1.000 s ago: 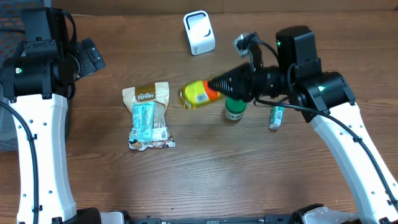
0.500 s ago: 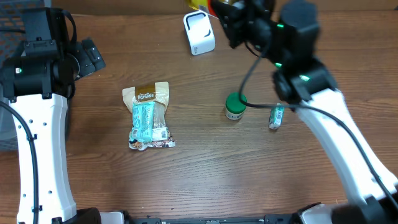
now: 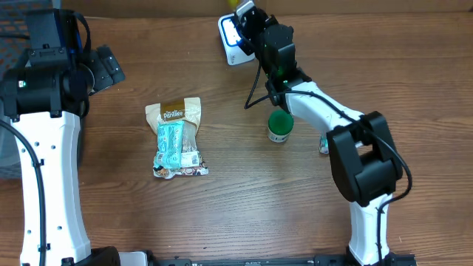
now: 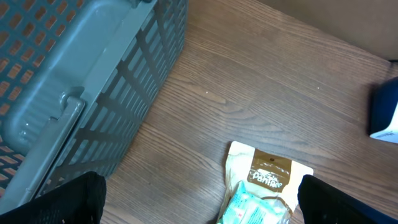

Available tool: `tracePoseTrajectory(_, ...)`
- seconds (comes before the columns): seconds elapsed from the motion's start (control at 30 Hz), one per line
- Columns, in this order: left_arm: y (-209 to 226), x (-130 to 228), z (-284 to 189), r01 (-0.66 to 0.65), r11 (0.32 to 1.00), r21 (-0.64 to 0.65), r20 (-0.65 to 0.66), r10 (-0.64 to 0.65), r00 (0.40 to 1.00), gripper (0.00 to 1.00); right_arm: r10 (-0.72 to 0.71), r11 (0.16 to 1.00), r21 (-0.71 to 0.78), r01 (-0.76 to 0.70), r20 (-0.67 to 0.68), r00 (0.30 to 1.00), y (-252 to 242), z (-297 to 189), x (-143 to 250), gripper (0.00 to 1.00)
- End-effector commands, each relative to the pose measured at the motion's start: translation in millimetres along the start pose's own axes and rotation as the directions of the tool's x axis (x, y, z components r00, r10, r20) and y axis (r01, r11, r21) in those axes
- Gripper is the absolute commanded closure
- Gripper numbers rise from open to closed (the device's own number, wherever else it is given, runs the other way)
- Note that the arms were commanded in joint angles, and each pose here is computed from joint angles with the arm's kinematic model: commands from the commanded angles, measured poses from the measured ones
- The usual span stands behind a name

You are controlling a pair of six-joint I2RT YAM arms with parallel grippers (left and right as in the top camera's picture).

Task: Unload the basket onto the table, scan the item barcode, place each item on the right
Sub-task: 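Lift the Vim bottle and swing it up toward the scanner, then carry the Vim bottle right, away from the scanner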

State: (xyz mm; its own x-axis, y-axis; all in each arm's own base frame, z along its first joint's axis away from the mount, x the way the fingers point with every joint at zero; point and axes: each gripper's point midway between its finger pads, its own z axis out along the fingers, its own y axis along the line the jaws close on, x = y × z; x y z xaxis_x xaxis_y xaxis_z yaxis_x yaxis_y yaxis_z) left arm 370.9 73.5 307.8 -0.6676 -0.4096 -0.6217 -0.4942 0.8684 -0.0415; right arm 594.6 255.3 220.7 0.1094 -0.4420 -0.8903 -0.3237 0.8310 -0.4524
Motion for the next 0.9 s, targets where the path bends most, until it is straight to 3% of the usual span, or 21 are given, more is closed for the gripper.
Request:
tracePoseTrajectory(0.0, 2.2, -1.6, 0.2, 0.004, 1.0, -0.013, 0.007, -0.004, 1.0, 0.01, -0.128, 0.987, 0.098, 0.129, -0.011, 0.992, -8.3, 4.8, 1.4, 0.93)
tracePoseTrajectory(0.17, 2.2, -1.6, 0.2, 0.004, 1.0, -0.013, 0.007, -0.004, 1.0, 0.01, -0.248, 0.962, 0.11, 0.25, -0.033, 0.968, -2.9, 7.7, 10.6, 0.94)
tracePoseTrajectory(0.37, 2.2, -1.6, 0.2, 0.004, 1.0, -0.013, 0.007, -0.004, 1.0, 0.0, -0.249, 0.964, 0.091, 0.251, -0.032, 0.968, 7.7, 8.7, 13.1, 0.93)
tracePoseTrajectory(0.5, 2.2, -1.6, 0.2, 0.004, 1.0, -0.013, 0.007, -0.004, 1.0, 0.0, -0.114, 0.963, 0.242, 0.117, -0.023, 0.993, -21.3, 2.1, -0.1, 0.87)
tracePoseTrajectory(0.53, 2.2, -1.6, 0.2, 0.004, 1.0, -0.013, 0.007, -0.004, 1.0, 0.0, -0.054, 0.933, 0.356, 0.049, 0.004, 0.999, -47.2, -7.8, -16.1, 0.87)
tracePoseTrajectory(0.6, 2.2, -1.6, 0.2, 0.004, 1.0, -0.013, 0.007, -0.004, 1.0, 0.0, -0.019, 0.91, 0.415, -0.006, 0.056, 0.998, -71.6, -22.6, -47.9, 0.89)
tracePoseTrajectory(0.77, 2.2, -1.6, 0.2, 0.004, 1.0, -0.013, 0.007, -0.004, 1.0, 0.01, 0.073, 0.942, 0.326, -0.084, 0.046, 0.996, -97.5, -59.6, -104.5, 0.9)
tracePoseTrajectory(0.87, 2.2, -1.6, 0.2, 0.004, 1.0, -0.013, 0.007, -0.004, 1.0, 0.0, 0.202, 0.929, 0.322, -0.185, -0.018, 0.979, -126.1, -92.4, -110.6, 0.95)
